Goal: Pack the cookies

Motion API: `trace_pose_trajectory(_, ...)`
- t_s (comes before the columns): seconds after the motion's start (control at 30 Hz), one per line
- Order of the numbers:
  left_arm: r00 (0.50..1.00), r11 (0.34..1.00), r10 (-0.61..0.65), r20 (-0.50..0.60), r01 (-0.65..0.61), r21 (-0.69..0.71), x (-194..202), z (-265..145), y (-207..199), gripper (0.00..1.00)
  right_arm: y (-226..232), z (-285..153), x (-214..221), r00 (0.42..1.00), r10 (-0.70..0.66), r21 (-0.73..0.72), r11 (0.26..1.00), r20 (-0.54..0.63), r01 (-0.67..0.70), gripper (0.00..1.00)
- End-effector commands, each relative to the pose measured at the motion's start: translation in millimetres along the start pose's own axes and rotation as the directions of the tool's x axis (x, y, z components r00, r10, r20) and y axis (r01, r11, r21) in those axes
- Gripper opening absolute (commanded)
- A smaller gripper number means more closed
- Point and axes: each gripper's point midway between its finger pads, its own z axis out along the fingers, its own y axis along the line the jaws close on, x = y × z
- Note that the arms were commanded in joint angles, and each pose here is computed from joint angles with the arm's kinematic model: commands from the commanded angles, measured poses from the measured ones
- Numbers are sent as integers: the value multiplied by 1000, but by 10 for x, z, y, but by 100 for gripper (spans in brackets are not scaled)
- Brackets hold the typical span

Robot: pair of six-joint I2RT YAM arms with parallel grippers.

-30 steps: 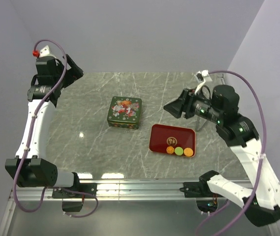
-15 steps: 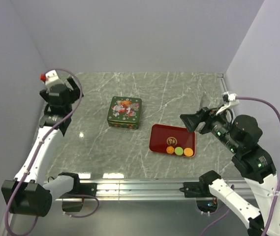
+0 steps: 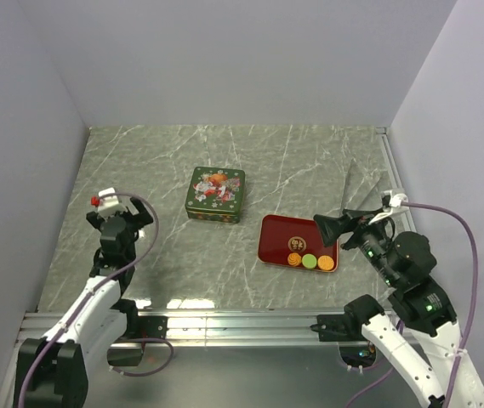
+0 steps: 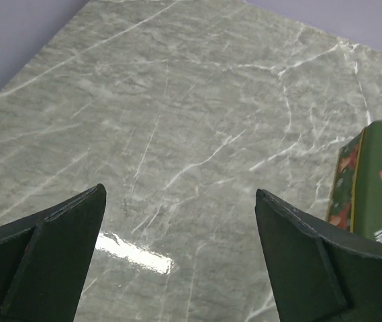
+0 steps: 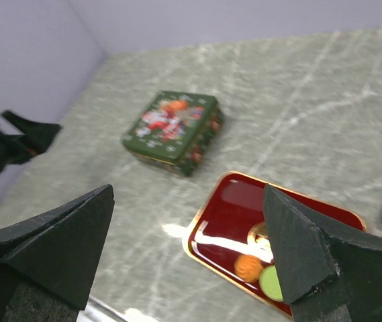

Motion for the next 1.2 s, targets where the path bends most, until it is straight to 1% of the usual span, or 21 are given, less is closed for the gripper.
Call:
trace_pose_trajectory(0.0, 980, 996, -48, 193, 33, 81, -327, 38, -121, 99, -160, 68, -47, 996, -64, 64, 996, 68, 60, 98)
trace_pose_trajectory(0.07, 974, 995, -37, 223, 15, 101, -328, 79, -150, 100, -195, 100, -11, 995, -70, 72, 995, 73, 65, 98)
trace_pose_trajectory(0.1, 983, 996, -9, 183, -8, 90, -181, 153, -142, 99, -205, 138, 20, 995, -64, 71, 996, 78, 59, 98)
trace_pose_trajectory(0.13, 984, 997, -2, 179, -12, 79, -147, 187, -129, 99, -206, 166, 59, 996, -60, 66, 996, 72, 55, 99)
trace_pose_trajectory(0.17, 976, 997, -16, 218, -1, 80, -223, 212, -140, 100, -201, 189, 74, 997, -28, 63, 998, 79, 23, 99)
trace_pose_trajectory(0.2, 981, 997, -5, 192, -9, 72, -107, 265, -127, 100, -212, 237, 109, 996, -6, 63, 998, 84, 1, 99)
trace_pose_trajectory(0.33, 983, 995, -8, 184, -10, 97, -82, 407, -194, 99, -257, 357, 153, 994, 28, 76, 996, 106, -36, 99)
trace_pose_trajectory(0.47, 978, 988, 34, 208, -65, 141, -67, 499, -286, 99, -398, 497, 173, 993, -21, 142, 990, 113, 5, 100)
trace_pose_trajectory(0.5, 982, 987, 44, 183, -70, 141, 68, 531, -268, 99, -449, 576, 221, 996, -35, 170, 985, 83, 20, 100)
trace_pose_trajectory(0.6, 974, 984, 52, 222, -89, 157, 68, 573, -302, 99, -629, 719, 258, 990, -135, 253, 960, 40, 120, 100)
trace_pose_trajectory(0.63, 989, 985, 75, 130, -94, 146, 213, 658, -291, 99, -725, 733, 250, 987, -154, 301, 944, 40, 135, 100)
trace_pose_trajectory(0.67, 988, 980, 47, 150, -74, 184, 129, 655, -335, 99, -915, 732, 287, 986, -164, 394, 909, 38, 136, 100)
trace_pose_trajectory(0.7, 985, 984, 38, 166, -66, 167, 117, 680, -284, 100, -959, 751, 246, 983, -170, 417, 900, 69, 127, 100)
trace_pose_trajectory(0.73, 990, 984, 48, 135, -70, 163, 180, 686, -273, 99, -1039, 752, 265, 979, -191, 443, 885, 68, 142, 100)
trace_pose_trajectory(0.8, 988, 984, 38, 153, -63, 165, 129, 684, -283, 99, -1133, 824, 337, 973, -221, 456, 874, 68, 167, 100)
trace_pose_trajectory(0.87, 989, 984, 40, 144, -63, 164, 147, 669, -275, 99, -1266, 874, 521, 958, -286, 460, 852, 8, 250, 100)
trace_pose_trajectory(0.93, 988, 984, 40, 147, -65, 166, 144, 675, -280, 99, -1282, 941, 473, 940, -338, 452, 847, 47, 281, 100)
trace_pose_trajectory(0.97, 989, 984, 41, 144, -65, 165, 150, 674, -278, 99, -1402, 960, 616, 932, -363, 465, 826, 6, 318, 100)
trace_pose_trajectory(1.03, 988, 984, 40, 147, -65, 166, 138, 676, -278, 99, -1468, 1018, 599, 934, -356, 478, 828, 42, 294, 100)
trace_pose_trajectory(1.13, 989, 984, 41, 144, -65, 167, 148, 676, -282, 99, -1696, 1099, 852, 942, -337, 497, 817, -4, 294, 100)
trace_pose_trajectory(1.17, 989, 984, 43, 140, -66, 166, 158, 675, -279, 99, -1721, 1124, 801, 940, -340, 502, 818, 29, 280, 100)
